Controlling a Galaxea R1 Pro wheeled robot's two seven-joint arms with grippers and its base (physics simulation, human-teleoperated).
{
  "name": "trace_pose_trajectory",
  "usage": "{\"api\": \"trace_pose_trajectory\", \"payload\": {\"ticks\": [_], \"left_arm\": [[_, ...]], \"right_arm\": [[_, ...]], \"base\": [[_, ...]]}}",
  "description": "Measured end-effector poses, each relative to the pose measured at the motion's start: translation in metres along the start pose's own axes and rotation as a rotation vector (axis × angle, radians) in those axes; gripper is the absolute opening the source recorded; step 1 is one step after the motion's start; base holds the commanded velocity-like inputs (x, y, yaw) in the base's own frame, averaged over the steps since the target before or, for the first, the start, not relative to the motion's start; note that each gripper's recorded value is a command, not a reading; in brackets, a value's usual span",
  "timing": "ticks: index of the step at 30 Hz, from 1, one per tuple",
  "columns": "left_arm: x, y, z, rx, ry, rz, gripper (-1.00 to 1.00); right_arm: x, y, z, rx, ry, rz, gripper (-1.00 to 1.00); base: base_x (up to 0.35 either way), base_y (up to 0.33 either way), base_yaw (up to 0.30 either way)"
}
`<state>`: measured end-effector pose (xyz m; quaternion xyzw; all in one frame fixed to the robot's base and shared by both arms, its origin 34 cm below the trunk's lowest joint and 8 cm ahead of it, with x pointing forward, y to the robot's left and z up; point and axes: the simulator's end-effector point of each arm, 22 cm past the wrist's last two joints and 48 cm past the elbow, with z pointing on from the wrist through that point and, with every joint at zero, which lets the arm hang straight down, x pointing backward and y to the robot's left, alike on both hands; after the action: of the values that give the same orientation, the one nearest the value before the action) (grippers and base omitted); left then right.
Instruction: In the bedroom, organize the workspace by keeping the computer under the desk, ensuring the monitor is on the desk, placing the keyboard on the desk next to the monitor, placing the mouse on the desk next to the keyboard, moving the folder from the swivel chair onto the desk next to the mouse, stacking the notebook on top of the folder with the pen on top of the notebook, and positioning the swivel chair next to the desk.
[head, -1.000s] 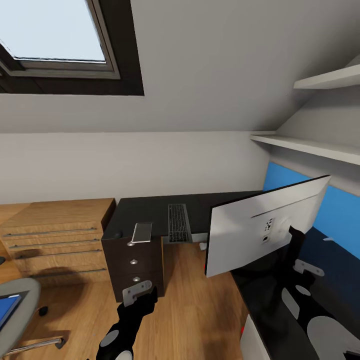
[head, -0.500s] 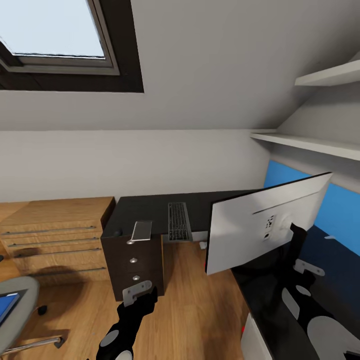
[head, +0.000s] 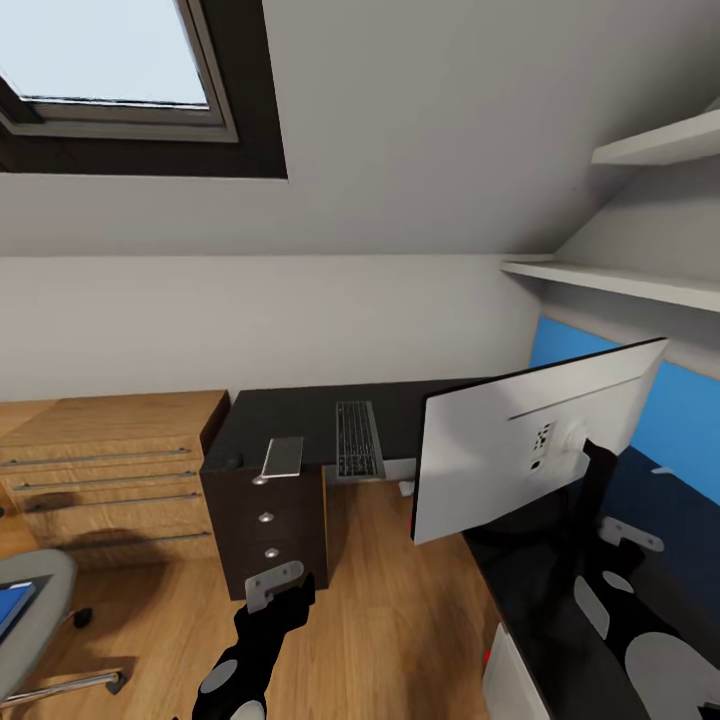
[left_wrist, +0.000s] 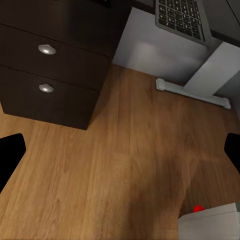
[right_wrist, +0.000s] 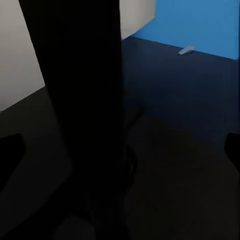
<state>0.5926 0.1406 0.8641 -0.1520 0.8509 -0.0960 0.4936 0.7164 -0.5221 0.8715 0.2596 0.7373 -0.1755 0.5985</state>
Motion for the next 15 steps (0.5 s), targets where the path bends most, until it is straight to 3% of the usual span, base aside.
{"api": "trace_pose_trajectory", "payload": {"ticks": [15], "left_arm": [[0.018, 0.007, 0.012, 0.000, 0.001, -0.001, 1.00]], "right_arm": [[0.013, -0.009, 0.008, 0.010, -0.026, -0.001, 1.00]], "base": [[0.000, 0.000, 0.000]]}}
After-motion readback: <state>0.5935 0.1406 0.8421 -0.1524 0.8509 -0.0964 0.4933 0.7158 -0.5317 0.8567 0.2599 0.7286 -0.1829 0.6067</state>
